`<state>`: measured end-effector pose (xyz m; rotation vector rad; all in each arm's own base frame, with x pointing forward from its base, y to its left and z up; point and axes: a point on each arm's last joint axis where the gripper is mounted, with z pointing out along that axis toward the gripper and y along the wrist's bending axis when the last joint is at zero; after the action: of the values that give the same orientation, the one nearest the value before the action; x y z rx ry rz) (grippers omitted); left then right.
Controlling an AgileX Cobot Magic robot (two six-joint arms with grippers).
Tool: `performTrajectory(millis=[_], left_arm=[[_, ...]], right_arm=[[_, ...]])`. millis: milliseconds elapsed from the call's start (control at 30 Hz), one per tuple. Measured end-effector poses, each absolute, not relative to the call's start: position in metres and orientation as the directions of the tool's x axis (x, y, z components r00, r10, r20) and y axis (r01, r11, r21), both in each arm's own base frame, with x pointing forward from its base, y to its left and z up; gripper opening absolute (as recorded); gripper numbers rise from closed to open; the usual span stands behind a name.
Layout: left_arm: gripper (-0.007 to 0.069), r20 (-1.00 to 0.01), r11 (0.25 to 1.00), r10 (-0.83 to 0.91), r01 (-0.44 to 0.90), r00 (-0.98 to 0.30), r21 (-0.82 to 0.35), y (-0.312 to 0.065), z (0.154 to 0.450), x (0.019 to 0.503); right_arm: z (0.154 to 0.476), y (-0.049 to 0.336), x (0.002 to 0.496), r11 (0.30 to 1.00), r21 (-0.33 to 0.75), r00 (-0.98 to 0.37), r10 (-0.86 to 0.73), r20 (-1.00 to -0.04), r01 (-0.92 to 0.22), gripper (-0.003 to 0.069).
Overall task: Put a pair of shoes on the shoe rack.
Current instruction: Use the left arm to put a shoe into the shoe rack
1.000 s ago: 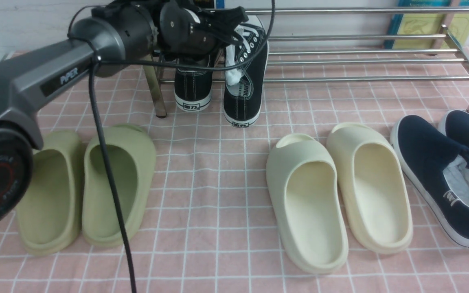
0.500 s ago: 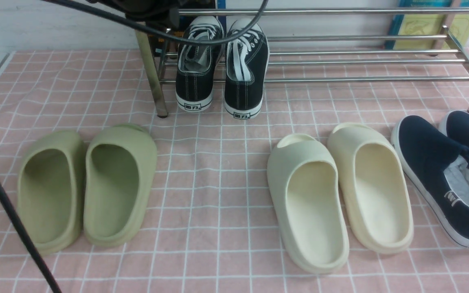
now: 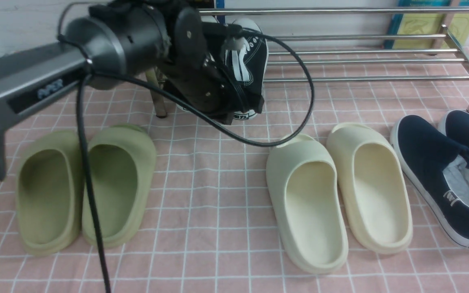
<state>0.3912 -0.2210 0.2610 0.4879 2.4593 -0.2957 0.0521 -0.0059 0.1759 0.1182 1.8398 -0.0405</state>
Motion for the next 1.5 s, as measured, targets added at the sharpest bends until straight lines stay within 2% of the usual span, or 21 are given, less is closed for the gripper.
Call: performTrajectory(millis=[100,233,567,800,933,1000,1033,1067,1133,1233,1367,1500], left_arm=[[0.0002,-0.651,0.915,0.216,0.383,-0.728,-0.125,-0.228,0.245,0.404],[0.0005,-0.678,0.922,0.158,0.353,-0.718,-0.159,-0.233,0.242,0.417],[0.0005,-0.745,0.916,0.107,0.358,-0.658,-0.184,-0.243,0.27,0.438],[0.0008,-0.709,0.925,0.14,0.347,-0.692,-0.156,-0.237,0.267,0.437],[0.001,-0.708,0.93,0.17,0.35,-0.685,-0.115,-0.226,0.299,0.423],[0.0013,-0.711,0.935,0.198,0.349,-0.675,-0.071,-0.214,0.331,0.406],[0.0013,-0.715,0.934,0.196,0.349,-0.671,-0.072,-0.213,0.333,0.405],[0.0013,-0.706,0.94,0.217,0.34,-0.674,-0.036,-0.203,0.35,0.395],[0.0014,-0.677,0.949,0.234,0.316,-0.698,0.003,-0.189,0.358,0.389],[0.0014,-0.622,0.957,0.247,0.286,-0.743,0.038,-0.179,0.347,0.392],[0.0014,-0.551,0.956,0.271,0.288,-0.79,0.057,-0.181,0.303,0.406],[0.0015,-0.554,0.953,0.279,0.299,-0.784,0.056,-0.189,0.273,0.421]], right_arm=[[0.176,-0.006,0.052,0.994,0.034,-0.265,0.06,-0.962,0.102,0.0238],[0.176,-0.006,0.052,0.994,0.034,-0.265,0.06,-0.962,0.102,0.0238],[0.176,-0.006,0.052,0.994,0.036,-0.265,0.062,-0.962,0.102,0.0238],[0.176,-0.006,0.052,0.994,0.036,-0.265,0.062,-0.962,0.102,0.0238],[0.176,-0.006,0.052,0.994,0.035,-0.265,0.061,-0.962,0.102,0.0238],[0.176,-0.006,0.052,0.994,0.035,-0.265,0.061,-0.962,0.102,0.0238],[0.176,-0.006,0.052,0.994,0.035,-0.265,0.061,-0.962,0.102,0.0238],[0.176,-0.006,0.052,0.994,0.035,-0.265,0.061,-0.962,0.102,0.0238],[0.176,-0.006,0.052,0.994,0.035,-0.265,0.061,-0.962,0.102,0.0238],[0.176,-0.006,0.052,0.994,0.035,-0.265,0.061,-0.962,0.102,0.0238],[0.176,-0.006,0.052,0.994,0.035,-0.265,0.061,-0.962,0.102,0.0238],[0.176,-0.006,0.052,0.994,0.035,-0.265,0.061,-0.962,0.102,0.0238]])
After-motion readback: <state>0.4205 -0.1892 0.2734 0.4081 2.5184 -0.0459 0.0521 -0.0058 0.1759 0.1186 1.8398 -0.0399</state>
